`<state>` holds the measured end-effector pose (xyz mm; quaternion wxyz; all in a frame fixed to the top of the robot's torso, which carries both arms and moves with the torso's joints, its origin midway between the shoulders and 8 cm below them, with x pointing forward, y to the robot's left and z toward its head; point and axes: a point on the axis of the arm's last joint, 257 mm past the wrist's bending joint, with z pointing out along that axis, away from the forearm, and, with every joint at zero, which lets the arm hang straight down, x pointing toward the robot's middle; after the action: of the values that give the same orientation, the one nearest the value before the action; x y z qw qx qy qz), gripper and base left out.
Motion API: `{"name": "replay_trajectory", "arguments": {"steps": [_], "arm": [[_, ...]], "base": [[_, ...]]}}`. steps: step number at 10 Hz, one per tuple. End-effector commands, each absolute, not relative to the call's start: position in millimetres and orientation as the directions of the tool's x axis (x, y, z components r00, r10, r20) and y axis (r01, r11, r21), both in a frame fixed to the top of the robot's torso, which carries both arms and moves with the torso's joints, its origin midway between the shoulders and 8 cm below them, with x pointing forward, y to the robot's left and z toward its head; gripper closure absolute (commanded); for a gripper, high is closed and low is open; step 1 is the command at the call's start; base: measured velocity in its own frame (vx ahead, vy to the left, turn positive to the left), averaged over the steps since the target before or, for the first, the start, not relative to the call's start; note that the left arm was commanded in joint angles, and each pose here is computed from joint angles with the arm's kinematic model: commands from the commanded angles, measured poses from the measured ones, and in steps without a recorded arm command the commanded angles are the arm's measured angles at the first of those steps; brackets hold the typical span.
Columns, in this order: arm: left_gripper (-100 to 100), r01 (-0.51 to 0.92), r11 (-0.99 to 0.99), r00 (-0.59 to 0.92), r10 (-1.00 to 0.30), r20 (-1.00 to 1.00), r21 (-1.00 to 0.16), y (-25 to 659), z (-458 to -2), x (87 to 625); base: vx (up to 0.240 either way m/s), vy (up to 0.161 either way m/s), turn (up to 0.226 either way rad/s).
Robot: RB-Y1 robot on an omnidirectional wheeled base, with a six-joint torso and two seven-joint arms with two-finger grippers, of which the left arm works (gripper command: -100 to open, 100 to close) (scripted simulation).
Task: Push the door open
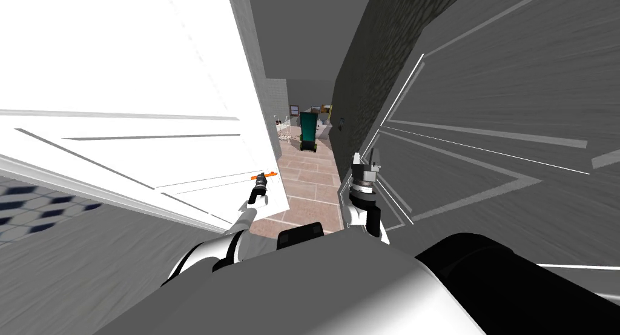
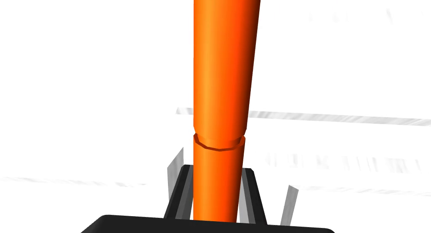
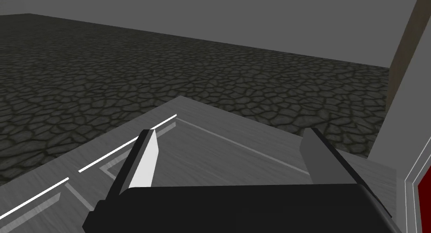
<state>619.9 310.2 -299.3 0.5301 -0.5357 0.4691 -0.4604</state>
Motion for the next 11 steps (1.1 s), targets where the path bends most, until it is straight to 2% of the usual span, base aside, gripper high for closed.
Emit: {"name": "replay_trajectory", "arguments": {"steps": [1,4,11], "arm": [[100,0.0,0.003,0.148,-0.989,-0.003,-1.0,316,-292,622],[100,-0.003,0.004,0.165,-0.986,-0.004,-1.0,327,-294,619],[100,-0.003,0.003,0.185,-0.983,-0.004,-1.0,339,-294,617]], "base": [[0.157,-0.099,0.051],[0.111,-0.058,0.068],[0.186,-0.047,0.1]]}}
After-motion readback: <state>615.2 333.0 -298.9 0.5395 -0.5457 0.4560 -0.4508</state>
